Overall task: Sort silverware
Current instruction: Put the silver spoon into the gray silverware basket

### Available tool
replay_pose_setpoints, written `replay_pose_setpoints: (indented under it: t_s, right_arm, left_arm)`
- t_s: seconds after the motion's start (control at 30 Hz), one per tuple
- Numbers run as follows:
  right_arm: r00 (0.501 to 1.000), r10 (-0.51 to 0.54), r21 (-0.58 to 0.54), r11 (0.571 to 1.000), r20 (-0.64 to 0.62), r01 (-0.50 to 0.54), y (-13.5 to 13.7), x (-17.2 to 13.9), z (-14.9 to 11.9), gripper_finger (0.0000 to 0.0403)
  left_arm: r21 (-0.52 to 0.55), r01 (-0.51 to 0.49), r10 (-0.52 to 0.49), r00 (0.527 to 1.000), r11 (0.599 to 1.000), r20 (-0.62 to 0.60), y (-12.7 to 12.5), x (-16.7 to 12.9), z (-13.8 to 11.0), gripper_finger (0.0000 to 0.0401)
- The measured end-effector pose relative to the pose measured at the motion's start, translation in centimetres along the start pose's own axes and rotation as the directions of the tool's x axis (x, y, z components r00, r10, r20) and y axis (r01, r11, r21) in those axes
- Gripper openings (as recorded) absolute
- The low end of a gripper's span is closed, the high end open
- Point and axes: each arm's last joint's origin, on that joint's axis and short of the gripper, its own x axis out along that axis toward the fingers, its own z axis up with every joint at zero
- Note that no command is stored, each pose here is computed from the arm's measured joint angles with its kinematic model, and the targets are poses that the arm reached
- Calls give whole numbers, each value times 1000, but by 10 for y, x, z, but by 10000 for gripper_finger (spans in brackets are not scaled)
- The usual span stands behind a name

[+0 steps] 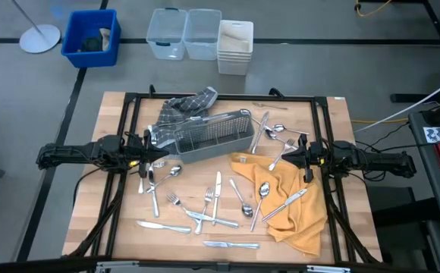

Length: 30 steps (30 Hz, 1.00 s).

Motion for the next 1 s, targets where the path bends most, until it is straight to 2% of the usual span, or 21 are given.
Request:
replay_pose_setpoints:
  t_s: [0.23, 0.4, 0.7, 0.87, 1.0]
  right_arm:
    - [999, -5, 0, 1000, 34, 5, 0, 0, 3, 28]
    - [988, -139, 8, 990, 69, 139, -4, 0, 5, 28]
    - [942, -329, 9, 944, 59, 329, -9, 1, 5, 28]
    - [912, -405, 8, 914, 62, 406, -9, 2, 22, 28]
    - [873, -487, -35, 873, 13, 487, -8, 5, 40, 28]
  left_arm:
    - [0, 0, 0, 1000, 1000, 0, 0, 0, 0, 0]
    - [0, 0, 0, 1000, 1000, 0, 0, 0, 0, 0]
    - [0, 0, 0, 1000, 1000, 0, 0, 0, 0, 0]
    - [1, 0, 0, 1000, 1000, 0, 0, 0, 0, 0]
    - [34, 0, 0, 1000, 999, 2, 0, 0, 0, 0]
